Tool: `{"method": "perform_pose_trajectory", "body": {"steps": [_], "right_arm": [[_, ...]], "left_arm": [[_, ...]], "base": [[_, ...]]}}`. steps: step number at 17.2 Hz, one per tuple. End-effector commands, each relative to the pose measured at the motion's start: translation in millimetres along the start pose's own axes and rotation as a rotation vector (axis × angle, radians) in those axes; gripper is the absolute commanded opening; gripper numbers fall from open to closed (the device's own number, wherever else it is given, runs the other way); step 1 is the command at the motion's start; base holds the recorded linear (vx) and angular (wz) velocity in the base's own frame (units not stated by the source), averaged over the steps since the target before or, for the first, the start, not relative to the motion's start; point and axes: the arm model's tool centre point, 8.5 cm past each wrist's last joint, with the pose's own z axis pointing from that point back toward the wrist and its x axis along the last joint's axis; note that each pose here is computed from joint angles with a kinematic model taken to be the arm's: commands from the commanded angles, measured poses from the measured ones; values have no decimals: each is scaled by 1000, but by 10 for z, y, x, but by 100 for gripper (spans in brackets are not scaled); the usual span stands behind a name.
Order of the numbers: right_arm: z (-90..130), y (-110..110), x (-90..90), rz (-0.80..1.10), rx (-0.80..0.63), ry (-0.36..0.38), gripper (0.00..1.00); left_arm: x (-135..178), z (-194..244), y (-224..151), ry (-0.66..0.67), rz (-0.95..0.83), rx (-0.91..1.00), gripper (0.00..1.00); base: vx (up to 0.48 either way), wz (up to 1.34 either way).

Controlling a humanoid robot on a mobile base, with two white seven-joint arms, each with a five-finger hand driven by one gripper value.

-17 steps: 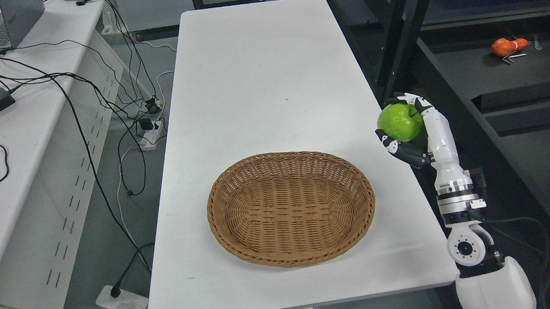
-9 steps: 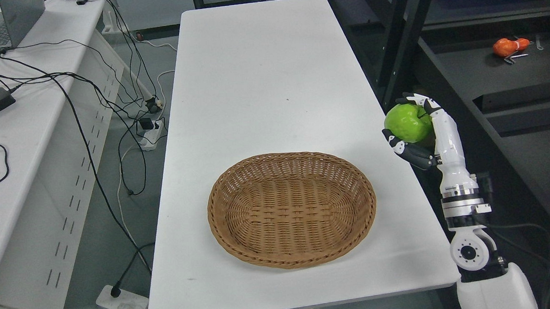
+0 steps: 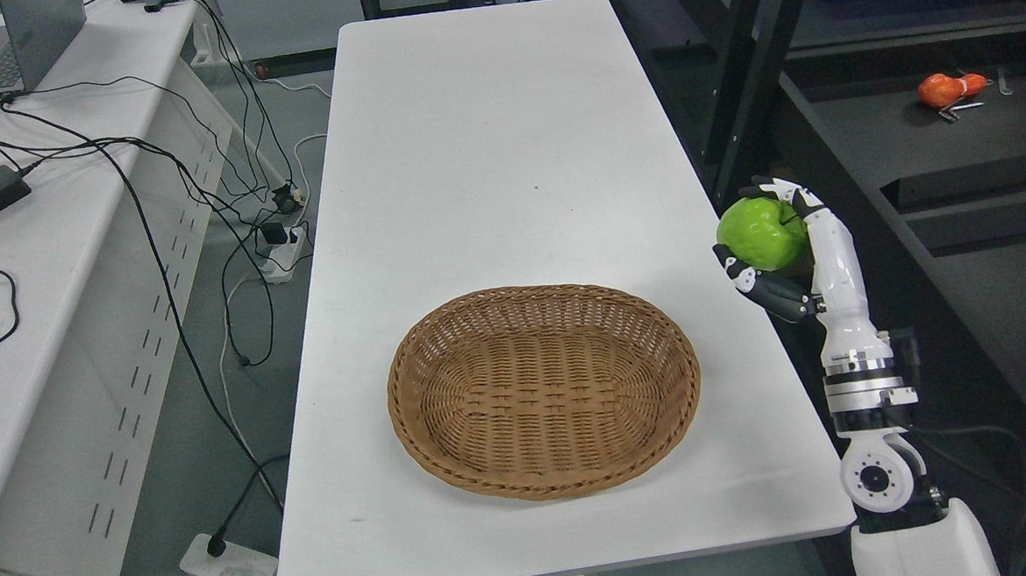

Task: Place green apple on left shelf middle layer
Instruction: 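Hold the apple in the right hand while the robot turns to the shelf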

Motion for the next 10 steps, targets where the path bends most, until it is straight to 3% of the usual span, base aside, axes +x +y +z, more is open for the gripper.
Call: {"method": "perform_pose_trajectory", "body": {"steps": [1,6,10], "right_arm": [[46,38,16,-17,-7,8,0],[75,46,10,-18,-2,5,0],[111,64,11,-22,4,0,0]], "left_arm": [[2,15,112,-2,-2,17,100],[0,15,112,0,-1,17,100],[0,15,112,0,-1,17,100]], "base": [[0,0],[-105,-13],[-245,-76]]}}
